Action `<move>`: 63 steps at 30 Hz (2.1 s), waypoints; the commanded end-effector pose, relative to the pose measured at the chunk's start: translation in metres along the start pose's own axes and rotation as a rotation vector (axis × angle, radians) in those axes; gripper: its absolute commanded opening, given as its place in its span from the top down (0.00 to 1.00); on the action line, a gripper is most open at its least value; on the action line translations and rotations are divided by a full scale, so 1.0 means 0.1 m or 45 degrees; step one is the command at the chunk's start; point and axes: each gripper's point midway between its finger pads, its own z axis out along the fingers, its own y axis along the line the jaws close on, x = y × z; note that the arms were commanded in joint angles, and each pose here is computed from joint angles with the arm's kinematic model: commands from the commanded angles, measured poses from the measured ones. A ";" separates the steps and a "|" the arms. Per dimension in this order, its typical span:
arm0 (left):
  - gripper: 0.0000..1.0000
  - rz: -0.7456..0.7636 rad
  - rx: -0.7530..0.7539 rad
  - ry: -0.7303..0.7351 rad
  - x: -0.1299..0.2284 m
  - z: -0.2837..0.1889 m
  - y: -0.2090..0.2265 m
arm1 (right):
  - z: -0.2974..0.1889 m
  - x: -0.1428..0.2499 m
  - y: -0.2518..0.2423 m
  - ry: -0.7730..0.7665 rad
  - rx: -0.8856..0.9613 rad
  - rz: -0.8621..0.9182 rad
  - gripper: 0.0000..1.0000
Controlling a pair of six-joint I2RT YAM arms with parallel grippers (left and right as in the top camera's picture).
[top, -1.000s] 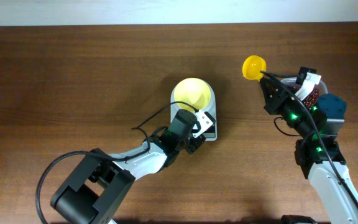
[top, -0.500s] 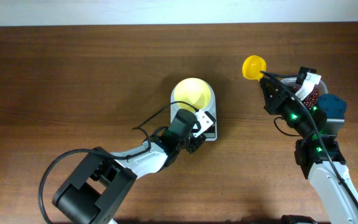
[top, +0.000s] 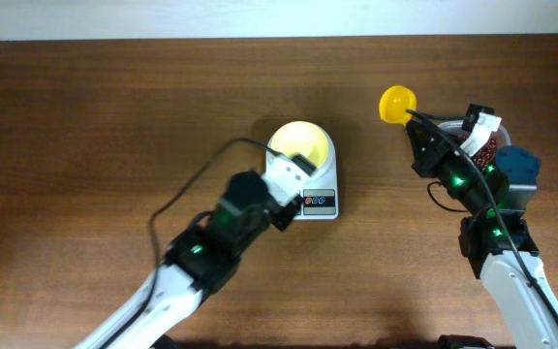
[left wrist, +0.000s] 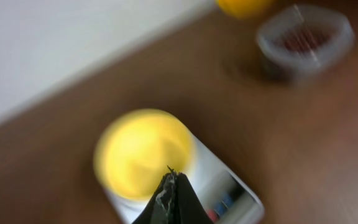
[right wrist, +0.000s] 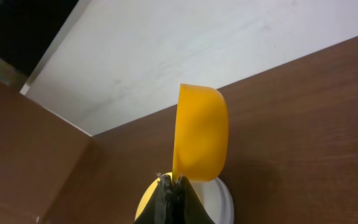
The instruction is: Scoop item into bowl and weigh 50g on scale
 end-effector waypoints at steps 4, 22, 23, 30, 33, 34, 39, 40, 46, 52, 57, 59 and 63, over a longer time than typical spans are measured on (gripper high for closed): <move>0.99 -0.305 -0.931 -0.296 -0.43 -0.96 1.71 | -0.06 -0.44 -0.18 -0.249 0.180 -0.062 0.96; 1.00 -0.083 -0.459 0.290 0.20 0.15 1.38 | -0.18 -0.83 -0.23 -0.500 0.261 -0.030 0.96; 1.00 -0.064 -0.311 0.309 0.19 0.21 1.08 | -0.18 -0.83 -0.23 -0.500 0.261 -0.030 0.96; 1.00 0.074 0.296 0.609 0.75 0.31 -0.45 | -0.18 -0.81 -0.24 -0.489 0.263 -0.027 0.96; 1.00 0.211 0.403 0.675 0.95 0.37 -0.77 | -0.17 -0.81 -0.24 -0.487 0.265 -0.036 0.96; 1.00 0.211 0.405 0.695 1.00 0.39 -0.77 | -0.17 -0.80 -0.24 -0.484 0.266 -0.035 0.96; 1.00 0.140 0.414 0.687 1.07 0.54 -0.66 | -0.16 -0.72 -0.30 -0.440 0.293 -0.017 0.96; 1.00 0.116 0.411 0.663 1.05 0.60 -0.61 | -0.15 -0.71 -0.31 -0.437 0.295 -0.019 0.96; 1.00 0.157 0.432 0.732 1.43 0.88 -0.61 | -0.15 -0.71 -0.31 -0.438 0.296 -0.019 0.96; 1.00 0.159 0.404 0.697 1.43 1.00 -0.59 | -0.15 -0.71 -0.31 -0.438 0.296 -0.019 0.96; 1.00 0.158 0.411 0.724 1.57 1.08 -0.62 | -0.15 -0.71 -0.31 -0.438 0.296 -0.019 0.96; 1.00 0.157 0.413 0.734 1.62 1.10 -0.63 | -0.15 -0.71 -0.31 -0.438 0.296 -0.019 0.96; 1.00 0.143 0.408 0.736 1.62 1.10 -0.63 | -0.15 -0.71 -0.31 -0.438 0.296 -0.019 0.96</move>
